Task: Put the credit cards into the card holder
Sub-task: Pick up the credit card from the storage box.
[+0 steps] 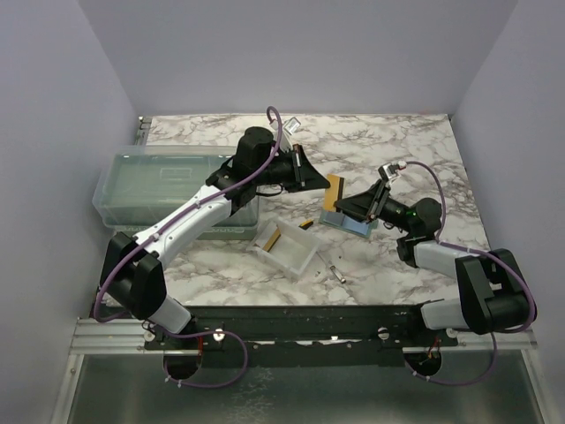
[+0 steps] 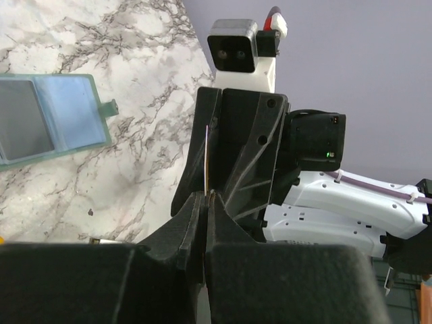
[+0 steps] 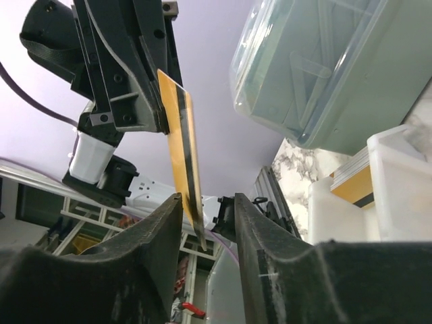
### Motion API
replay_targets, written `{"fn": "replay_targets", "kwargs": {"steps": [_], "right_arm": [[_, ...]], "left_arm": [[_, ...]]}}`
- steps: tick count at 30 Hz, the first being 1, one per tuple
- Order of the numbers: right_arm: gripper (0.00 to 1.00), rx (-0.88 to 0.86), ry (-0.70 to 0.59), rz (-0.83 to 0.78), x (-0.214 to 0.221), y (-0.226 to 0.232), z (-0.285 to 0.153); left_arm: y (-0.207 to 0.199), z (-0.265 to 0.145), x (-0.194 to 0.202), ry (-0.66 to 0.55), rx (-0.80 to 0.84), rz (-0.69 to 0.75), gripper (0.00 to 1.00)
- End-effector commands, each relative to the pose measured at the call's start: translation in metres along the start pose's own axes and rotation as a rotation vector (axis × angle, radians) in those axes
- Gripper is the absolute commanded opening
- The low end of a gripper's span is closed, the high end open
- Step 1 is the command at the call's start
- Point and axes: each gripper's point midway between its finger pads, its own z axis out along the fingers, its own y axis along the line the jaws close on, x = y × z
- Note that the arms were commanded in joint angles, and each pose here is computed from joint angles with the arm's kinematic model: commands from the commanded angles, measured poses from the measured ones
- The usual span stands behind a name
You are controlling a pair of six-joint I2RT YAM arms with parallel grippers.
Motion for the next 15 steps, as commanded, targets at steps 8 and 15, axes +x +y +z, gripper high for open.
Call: {"fn": "replay_targets", "kwargs": {"steps": [8, 15], "right_arm": [[0.28, 0.002, -0.062, -0.056, -0.017, 0.005, -0.005], [0.0, 0.121, -0.124, -0.029, -0.029, -0.024, -0.028]], "left_arm": [[0.005, 0.001, 0.009, 0.051, 0.046, -0.016, 0.0], [0.028, 0.014, 0.015, 0.099, -0.012, -0.057, 0.23]]}}
